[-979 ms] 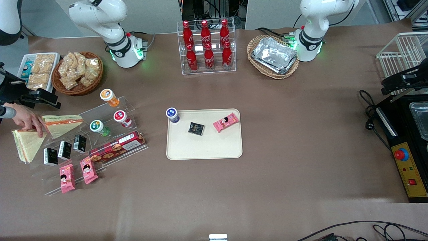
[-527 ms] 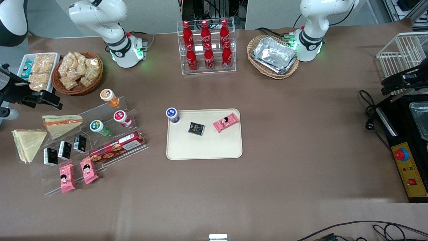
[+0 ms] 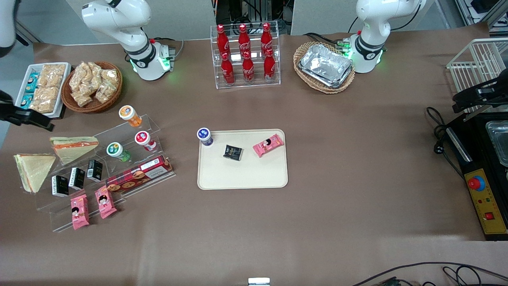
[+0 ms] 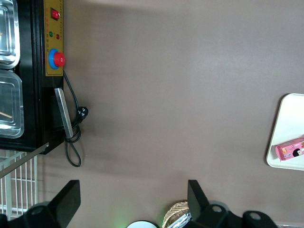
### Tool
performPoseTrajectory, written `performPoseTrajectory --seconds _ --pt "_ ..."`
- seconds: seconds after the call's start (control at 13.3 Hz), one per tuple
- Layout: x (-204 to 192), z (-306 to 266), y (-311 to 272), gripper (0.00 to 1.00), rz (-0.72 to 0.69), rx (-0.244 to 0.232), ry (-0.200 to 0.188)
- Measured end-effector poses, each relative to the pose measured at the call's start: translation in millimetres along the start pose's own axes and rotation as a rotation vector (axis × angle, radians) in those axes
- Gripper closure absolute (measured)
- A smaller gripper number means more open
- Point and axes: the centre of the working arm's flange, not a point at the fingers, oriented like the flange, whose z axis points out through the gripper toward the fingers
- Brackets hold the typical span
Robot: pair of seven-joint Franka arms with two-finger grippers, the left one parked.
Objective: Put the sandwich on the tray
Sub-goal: 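Move the right gripper over the acrylic rack toward the wrapped sandwiches, then lower the right gripper onto a wrapped triangle sandwich and close on it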
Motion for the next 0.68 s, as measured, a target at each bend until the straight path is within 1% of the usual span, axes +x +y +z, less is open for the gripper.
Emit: performPoseTrajectory --seconds 0.08,0.23,0.38,0.53,0.68 --pt "2.3 0.4 21.7 0.00 0.011 0.002 0.009" --pt "6.0 2.0 67.0 0.00 -0.011 0.005 0.035" --pt "12.3 11.4 107.7 0.00 0.004 -0.003 0.061" --pt "22.8 29.2 133.5 0.00 0.040 -0.021 0.077" --pt "33.5 50.7 145.5 0.00 0.064 -0.036 0.084"
